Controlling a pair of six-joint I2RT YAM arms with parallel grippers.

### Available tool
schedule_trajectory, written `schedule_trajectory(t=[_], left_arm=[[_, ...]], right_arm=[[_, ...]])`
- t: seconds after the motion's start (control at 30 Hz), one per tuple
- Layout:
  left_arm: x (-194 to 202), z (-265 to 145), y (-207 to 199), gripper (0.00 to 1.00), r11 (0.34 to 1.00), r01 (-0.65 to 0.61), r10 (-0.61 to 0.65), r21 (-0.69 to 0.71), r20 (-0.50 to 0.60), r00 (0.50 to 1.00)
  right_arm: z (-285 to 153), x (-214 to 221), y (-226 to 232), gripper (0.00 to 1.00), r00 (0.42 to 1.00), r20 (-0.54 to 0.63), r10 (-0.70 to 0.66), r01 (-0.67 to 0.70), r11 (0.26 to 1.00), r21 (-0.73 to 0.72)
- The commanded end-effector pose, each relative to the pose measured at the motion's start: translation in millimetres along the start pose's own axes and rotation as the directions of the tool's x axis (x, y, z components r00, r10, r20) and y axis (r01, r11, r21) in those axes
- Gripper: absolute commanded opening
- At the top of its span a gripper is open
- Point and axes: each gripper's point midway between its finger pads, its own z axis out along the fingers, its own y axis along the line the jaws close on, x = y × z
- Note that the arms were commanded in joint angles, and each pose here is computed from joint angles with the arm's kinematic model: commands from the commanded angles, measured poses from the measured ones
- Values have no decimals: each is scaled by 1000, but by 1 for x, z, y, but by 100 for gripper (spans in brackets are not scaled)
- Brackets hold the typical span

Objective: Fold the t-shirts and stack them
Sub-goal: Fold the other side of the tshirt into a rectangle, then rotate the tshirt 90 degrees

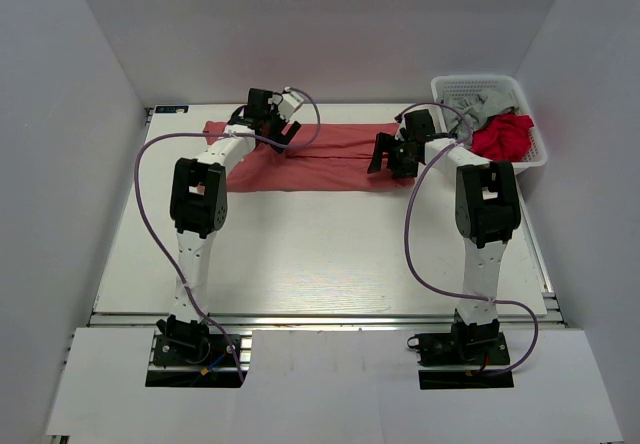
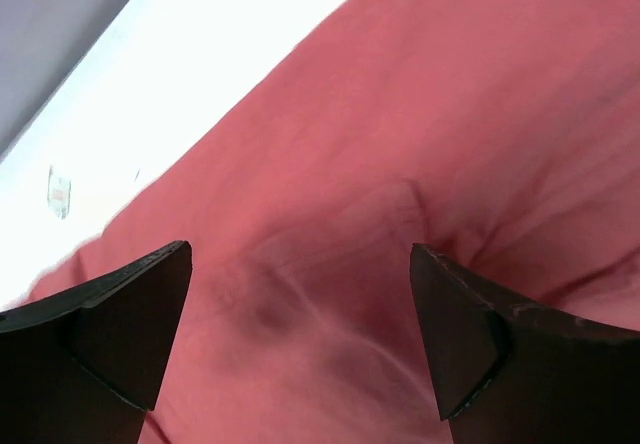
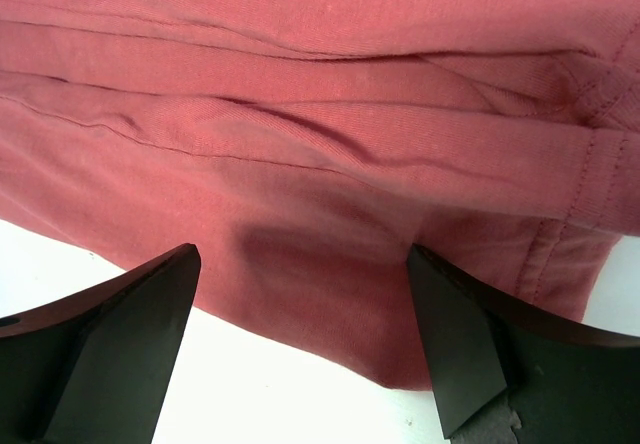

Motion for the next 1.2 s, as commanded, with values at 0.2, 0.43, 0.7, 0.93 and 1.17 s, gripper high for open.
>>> schedule_trajectory(t=[0.2,0.43,0.7,0.93,1.17], left_arm=[[-57,-86,54,100,864,460,-434,-202,162,886],[-17,-109,47,100,670,677,-677,-305,125,725],[52,-96,7,100,558,746,-800,-364,2,600],[100,-61,-9,100,489,804,-870,-339,-118,479],[112,-7,-23,100,483,857,-870,-180,-214,445]], right_arm=[[-20,-27,1,90,998,60,-33,31,999,37],[-38,-53,6,90,991,124,-53,44,996,71],[-11,-42,9,90,997,70,-39,38,999,17],[5,2,-4,90,1000,-10,21,-21,999,50],[-19,102,21,90,989,-151,9,-15,999,-39]])
